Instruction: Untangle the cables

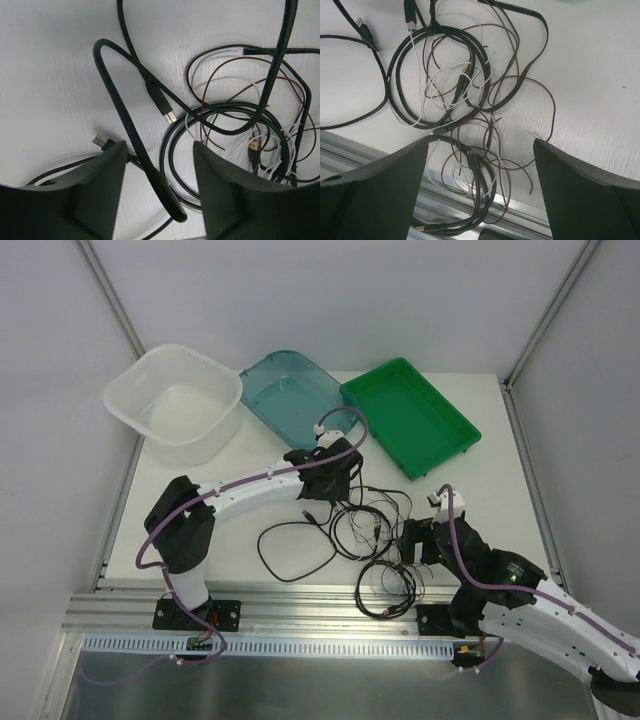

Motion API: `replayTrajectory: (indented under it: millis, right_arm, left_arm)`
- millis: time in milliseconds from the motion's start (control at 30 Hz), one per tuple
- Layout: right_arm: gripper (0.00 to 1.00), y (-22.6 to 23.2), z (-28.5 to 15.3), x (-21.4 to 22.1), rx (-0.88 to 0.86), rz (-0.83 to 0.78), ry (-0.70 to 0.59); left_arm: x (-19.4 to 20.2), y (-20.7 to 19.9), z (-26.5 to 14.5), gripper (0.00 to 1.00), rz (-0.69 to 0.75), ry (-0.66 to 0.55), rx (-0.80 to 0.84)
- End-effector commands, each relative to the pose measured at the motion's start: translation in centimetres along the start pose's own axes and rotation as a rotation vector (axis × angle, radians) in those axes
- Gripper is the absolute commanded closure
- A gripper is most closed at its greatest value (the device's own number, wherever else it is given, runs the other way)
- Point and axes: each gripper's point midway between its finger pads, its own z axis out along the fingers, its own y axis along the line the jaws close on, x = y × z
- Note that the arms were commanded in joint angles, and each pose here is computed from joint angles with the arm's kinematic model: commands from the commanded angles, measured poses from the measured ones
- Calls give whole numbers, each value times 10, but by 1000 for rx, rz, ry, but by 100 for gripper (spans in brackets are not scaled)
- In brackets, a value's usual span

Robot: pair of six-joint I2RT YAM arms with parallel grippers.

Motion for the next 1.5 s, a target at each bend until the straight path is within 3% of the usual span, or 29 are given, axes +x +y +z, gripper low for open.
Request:
replayTrajectory:
  millis: [0, 33, 67, 133, 333, 533, 667, 867, 1133, 1300, 1467]
  right_arm:
    - [9, -2, -2, 1, 4, 8, -8]
    - [9, -3, -2, 1, 7, 9, -10]
    - [9, -4, -3, 1, 5, 10, -14]
    - [9, -4, -3, 1, 7, 12, -18]
    - [9, -3, -10, -12, -1, 20, -52]
    - [9, -2, -15, -23, -2, 14, -74]
    - [10, -2, -15, -24, -3, 14, -75]
    - [10, -2, -17, -23, -4, 16, -71]
    - [10, -2, -16, -20, -7, 9, -57]
    - [9, -2, -14, -16, -4, 7, -45]
    - [9, -2, -11, -10, -4, 7, -31]
  left_arm:
    - [-31, -13, -17, 48, -46, -103, 29]
    - [-33, -12, -24, 77, -43, -120, 29]
    - [-43, -11, -41, 88, -42, -170, 38]
    - [-51, -5, -61, 100, -18, -200, 46]
    - [-106, 4, -161, 100, 8, -358, 142]
    - [-188, 4, -287, 100, 13, -625, 284]
    - [-238, 17, -329, 100, 18, -772, 278]
    - [-304, 47, -322, 100, -77, -845, 273]
    - [-374, 50, -302, 100, -166, -1010, 339]
    - [-401, 63, -283, 100, -226, -1084, 306]
    - [-419, 74, -237, 100, -211, -1105, 246]
